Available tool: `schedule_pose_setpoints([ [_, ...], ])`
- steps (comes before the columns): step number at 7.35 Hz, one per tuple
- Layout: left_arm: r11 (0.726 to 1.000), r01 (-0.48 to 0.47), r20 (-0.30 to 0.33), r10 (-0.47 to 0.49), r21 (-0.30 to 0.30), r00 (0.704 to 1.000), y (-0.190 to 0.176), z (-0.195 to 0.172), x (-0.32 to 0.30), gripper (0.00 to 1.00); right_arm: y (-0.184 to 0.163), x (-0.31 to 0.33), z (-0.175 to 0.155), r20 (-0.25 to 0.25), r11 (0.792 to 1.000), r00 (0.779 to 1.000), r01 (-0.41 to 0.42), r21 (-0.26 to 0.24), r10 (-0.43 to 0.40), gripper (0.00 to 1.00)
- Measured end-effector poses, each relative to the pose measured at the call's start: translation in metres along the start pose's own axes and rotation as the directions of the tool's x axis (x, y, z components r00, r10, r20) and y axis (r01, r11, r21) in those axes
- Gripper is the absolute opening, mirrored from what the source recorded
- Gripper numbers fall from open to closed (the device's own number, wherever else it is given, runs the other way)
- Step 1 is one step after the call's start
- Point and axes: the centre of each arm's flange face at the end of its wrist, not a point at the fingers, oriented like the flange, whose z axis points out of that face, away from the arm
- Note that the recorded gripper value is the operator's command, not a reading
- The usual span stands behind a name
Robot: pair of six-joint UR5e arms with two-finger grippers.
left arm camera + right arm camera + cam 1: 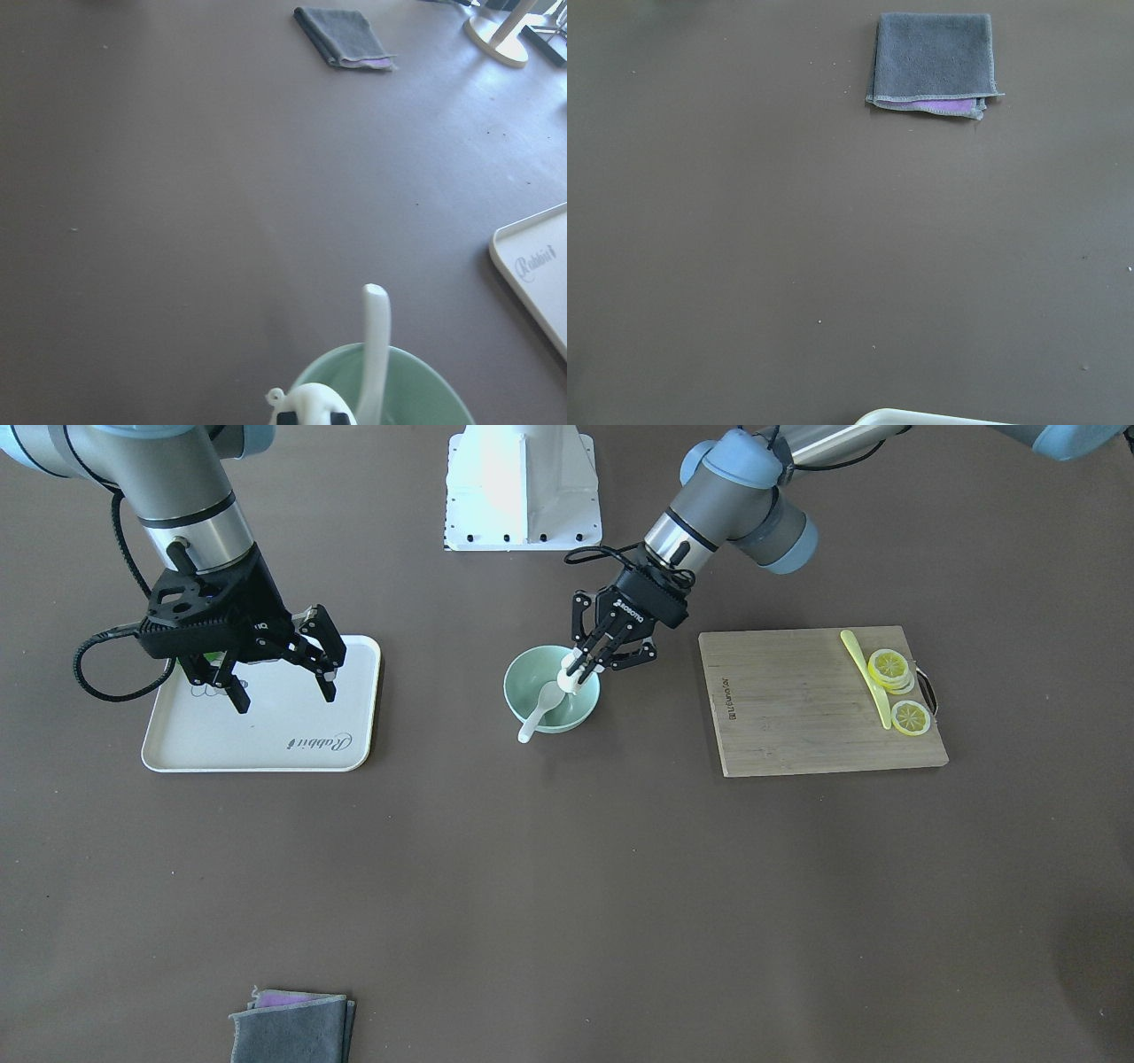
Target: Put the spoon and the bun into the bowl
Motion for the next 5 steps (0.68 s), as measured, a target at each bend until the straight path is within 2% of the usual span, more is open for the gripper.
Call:
schedule_pose_setpoints([
  [1,1.0,0.011,-0.006,-0.01,0.019,1.0,0.009,0.006,0.019,0.86,0.0,0.0,0.0,-0.001,1.0,1.0,0.0,-0.001,0.0,1.0],
  [2,0.999,0.017,-0.009,-0.017,0.03,1.0,0.012,0.007,0.026,0.97,0.0,0.0,0.001,-0.001,1.0,1.0,0.0,-0.002,0.0,1.0],
  [5,0.996,0.076,-0.018,-0.076,0.037,0.997,0.013,0.008,0.03,0.97,0.001,0.001,0.001,-0.003,1.0,1.0,0.0,-0.003,0.0,1.0],
])
